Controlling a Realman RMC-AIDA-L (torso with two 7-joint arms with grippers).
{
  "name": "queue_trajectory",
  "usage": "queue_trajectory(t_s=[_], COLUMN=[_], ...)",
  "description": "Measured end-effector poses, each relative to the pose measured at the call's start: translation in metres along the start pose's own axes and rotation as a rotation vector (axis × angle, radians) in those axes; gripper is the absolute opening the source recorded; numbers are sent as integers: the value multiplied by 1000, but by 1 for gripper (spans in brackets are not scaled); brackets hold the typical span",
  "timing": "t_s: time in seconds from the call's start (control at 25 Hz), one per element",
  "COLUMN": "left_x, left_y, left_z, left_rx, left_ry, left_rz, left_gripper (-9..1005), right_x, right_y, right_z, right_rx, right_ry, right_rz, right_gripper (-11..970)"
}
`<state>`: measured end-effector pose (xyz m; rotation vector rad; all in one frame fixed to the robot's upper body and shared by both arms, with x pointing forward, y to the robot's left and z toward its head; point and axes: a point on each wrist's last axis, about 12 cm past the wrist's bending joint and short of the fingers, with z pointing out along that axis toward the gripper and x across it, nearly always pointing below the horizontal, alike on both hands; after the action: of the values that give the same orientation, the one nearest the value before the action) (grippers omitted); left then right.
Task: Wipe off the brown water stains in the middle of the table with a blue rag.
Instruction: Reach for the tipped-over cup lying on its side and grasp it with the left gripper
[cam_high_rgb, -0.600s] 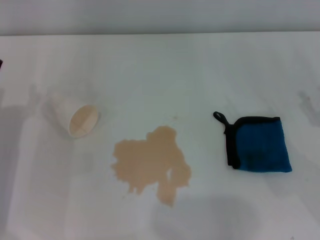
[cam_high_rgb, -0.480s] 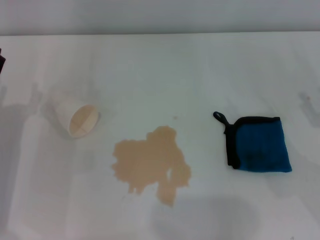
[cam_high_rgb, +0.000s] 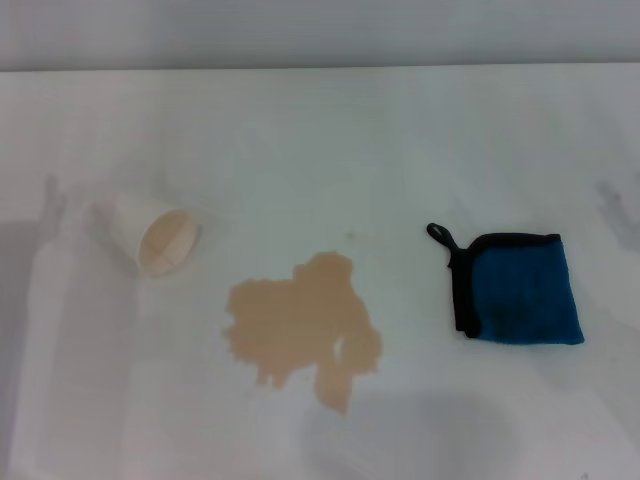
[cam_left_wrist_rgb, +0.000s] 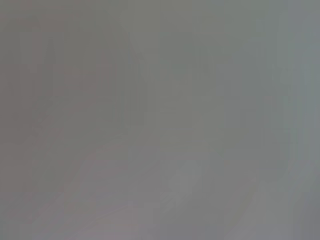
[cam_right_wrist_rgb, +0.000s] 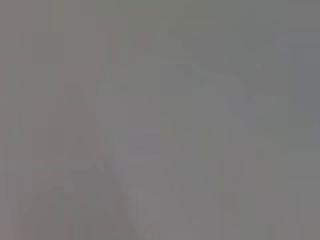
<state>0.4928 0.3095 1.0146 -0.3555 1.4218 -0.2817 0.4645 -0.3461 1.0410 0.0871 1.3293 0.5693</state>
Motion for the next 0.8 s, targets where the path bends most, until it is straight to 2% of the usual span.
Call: queue_trajectory(t_s=[0.32,0.4,0.44,0.48,0.6,0.8], left_x=[-7,-14,-20,-20,-30,-41], left_y=[3,4,2,2,-3,-4], left_z=[6,12,17,17,29,41], left_rx=[18,52,101,101,211,296], left_ry=[-23,-52,-63,-63,-64,-51], left_rz=[-58,-62,-63,-63,-52,-62], left_gripper=[864,863,862,862,862,862], right_x=[0,0,0,0,0,-1], right_y=[0,0,1,1,1,1], right_z=[1,2,3,3,3,3], right_rx=[-2,-5,-7,-8,-8,-10], right_ry=[-2,-2,-2,-2,-1,-3], right_rz=[26,26,27,27,27,27], right_gripper=[731,731,731,731,731,731])
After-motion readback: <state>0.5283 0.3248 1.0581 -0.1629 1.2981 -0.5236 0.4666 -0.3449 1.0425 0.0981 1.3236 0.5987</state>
